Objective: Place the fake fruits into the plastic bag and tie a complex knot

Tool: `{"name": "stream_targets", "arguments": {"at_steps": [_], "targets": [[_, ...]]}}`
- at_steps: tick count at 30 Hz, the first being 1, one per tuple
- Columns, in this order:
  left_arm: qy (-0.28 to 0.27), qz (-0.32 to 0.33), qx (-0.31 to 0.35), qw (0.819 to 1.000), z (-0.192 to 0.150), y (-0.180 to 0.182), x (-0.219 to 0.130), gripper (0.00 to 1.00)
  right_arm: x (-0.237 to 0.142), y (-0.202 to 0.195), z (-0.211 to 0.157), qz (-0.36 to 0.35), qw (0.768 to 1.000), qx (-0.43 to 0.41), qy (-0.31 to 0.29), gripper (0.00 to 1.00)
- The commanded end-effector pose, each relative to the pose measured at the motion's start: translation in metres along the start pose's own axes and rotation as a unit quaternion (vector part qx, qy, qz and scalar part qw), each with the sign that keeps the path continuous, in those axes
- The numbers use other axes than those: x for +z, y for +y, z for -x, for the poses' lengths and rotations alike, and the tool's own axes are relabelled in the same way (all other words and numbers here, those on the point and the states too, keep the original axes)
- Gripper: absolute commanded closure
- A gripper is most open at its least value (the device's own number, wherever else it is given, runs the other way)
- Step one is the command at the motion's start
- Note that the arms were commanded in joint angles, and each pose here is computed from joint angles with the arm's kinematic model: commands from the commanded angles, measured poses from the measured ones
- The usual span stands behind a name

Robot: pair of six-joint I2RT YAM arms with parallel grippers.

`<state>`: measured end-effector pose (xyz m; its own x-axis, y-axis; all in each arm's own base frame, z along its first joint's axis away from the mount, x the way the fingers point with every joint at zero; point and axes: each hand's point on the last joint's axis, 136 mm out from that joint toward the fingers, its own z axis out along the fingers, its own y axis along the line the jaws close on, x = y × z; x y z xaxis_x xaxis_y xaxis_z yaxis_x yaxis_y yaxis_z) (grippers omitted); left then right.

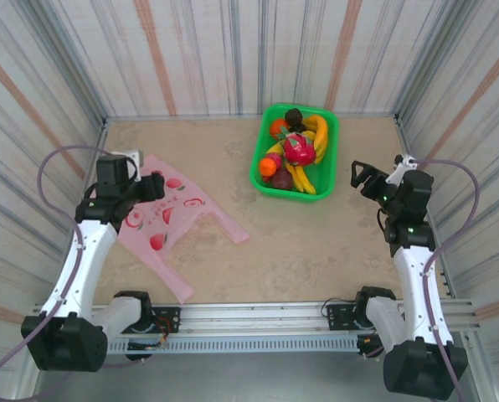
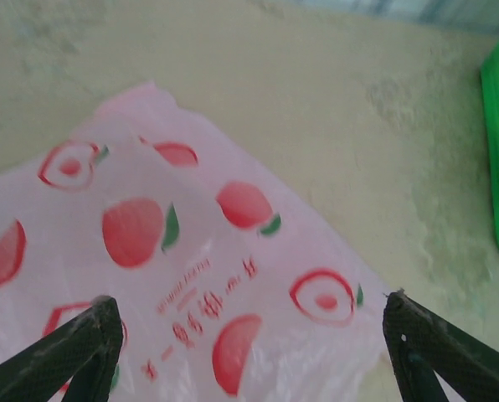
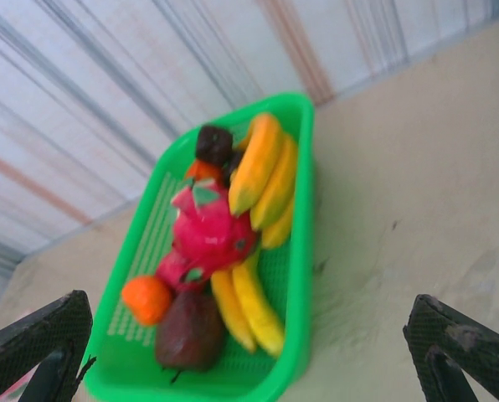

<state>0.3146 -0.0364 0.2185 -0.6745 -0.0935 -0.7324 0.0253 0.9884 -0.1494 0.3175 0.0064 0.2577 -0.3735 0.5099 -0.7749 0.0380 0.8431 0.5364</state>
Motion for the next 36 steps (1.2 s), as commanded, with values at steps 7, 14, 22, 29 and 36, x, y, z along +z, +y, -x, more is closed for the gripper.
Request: {"name": "stream_targets", "arguments": {"at_steps": [7, 14, 22, 29, 36], "targets": [[0.097, 0.015, 0.237, 0.966, -0.057, -0.064, 0.006, 0.16, -0.003, 0.002, -0.020, -0.005, 0.998, 0.049, 0.040, 0.01], [0.183, 0.049, 0.259, 0.947, -0.098, -0.061, 0.040, 0.16, -0.001, 0.000, -0.020, -0.012, 0.998, 0.044, 0.039, 0.01], [0.219, 0.077, 0.262, 0.937, -0.125, -0.050, 0.065, 0.14, 0.000, -0.002, -0.020, -0.017, 0.998, 0.036, 0.039, 0.01], [0.230, 0.154, 0.287, 0.917, -0.127, -0.026, 0.080, 0.15, 0.000, -0.005, -0.022, -0.024, 0.998, 0.028, 0.041, 0.01], [0.242, 0.174, 0.307, 0.904, -0.128, -0.023, 0.094, 0.37, -0.002, -0.005, -0.022, -0.024, 0.999, 0.029, 0.039, 0.01]]}}
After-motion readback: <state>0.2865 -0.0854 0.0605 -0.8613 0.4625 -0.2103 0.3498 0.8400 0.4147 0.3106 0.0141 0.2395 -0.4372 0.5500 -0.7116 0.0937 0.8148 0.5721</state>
